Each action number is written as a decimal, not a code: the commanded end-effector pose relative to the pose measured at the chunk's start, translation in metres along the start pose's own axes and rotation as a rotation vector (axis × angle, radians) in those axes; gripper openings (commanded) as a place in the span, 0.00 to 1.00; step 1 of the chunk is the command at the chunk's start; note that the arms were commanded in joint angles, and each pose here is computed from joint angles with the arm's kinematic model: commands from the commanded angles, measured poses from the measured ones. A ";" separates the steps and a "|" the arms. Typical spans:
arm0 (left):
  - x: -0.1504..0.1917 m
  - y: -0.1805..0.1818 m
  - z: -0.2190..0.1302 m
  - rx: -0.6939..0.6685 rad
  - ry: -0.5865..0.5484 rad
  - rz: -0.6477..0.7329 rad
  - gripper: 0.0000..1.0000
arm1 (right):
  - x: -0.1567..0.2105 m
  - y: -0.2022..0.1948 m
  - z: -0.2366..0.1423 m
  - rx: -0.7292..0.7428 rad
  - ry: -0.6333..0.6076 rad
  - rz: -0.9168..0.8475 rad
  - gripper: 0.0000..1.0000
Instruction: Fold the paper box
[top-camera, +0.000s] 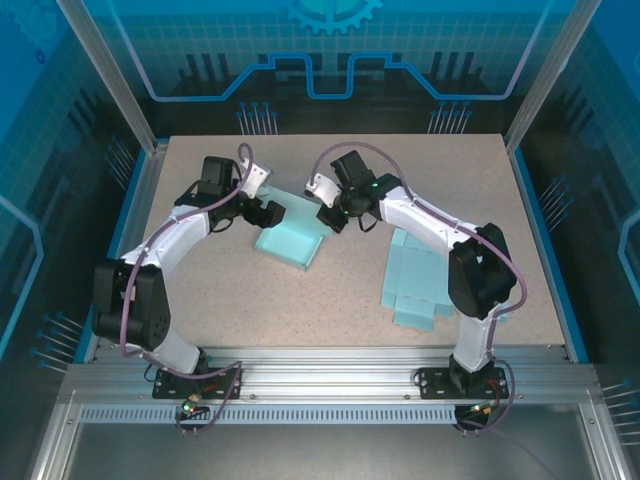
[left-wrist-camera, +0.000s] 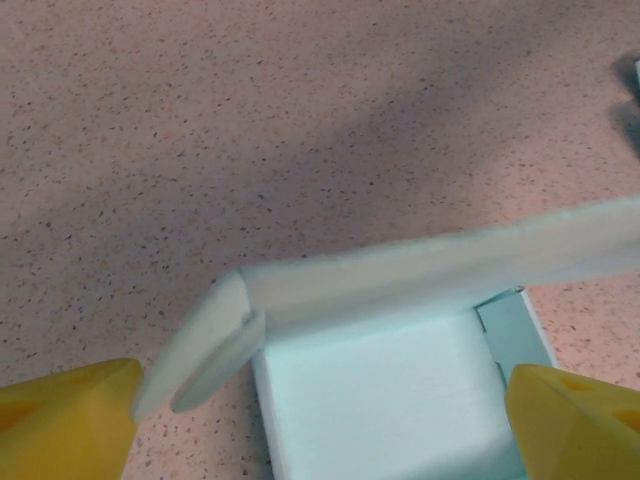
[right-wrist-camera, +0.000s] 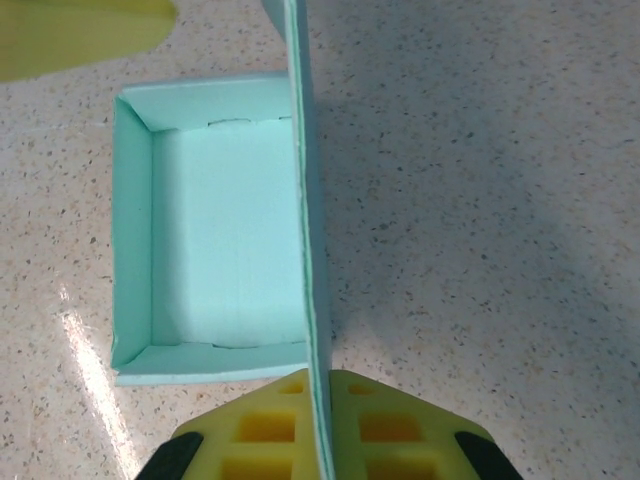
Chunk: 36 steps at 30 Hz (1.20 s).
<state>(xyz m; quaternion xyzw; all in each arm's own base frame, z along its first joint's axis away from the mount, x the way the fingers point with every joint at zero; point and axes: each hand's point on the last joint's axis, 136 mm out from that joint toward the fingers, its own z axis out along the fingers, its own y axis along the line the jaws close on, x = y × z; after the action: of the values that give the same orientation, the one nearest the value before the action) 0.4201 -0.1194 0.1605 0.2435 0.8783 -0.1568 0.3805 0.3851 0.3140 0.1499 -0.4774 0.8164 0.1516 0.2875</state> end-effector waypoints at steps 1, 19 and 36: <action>0.000 0.019 0.004 -0.048 0.010 -0.011 0.90 | 0.003 0.004 0.003 -0.063 0.028 -0.017 0.03; 0.023 0.032 -0.003 -0.039 0.036 -0.063 0.90 | -0.002 0.003 0.002 -0.082 0.034 -0.032 0.03; 0.019 0.015 0.025 0.006 0.044 -0.107 0.36 | -0.002 -0.019 -0.012 0.076 0.028 0.111 0.29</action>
<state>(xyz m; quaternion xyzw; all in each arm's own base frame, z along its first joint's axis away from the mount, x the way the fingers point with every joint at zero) 0.4228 -0.1045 0.1187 0.2036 0.9057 -0.1662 0.3326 0.3939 0.3112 0.1489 -0.4576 0.8353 0.1417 0.2697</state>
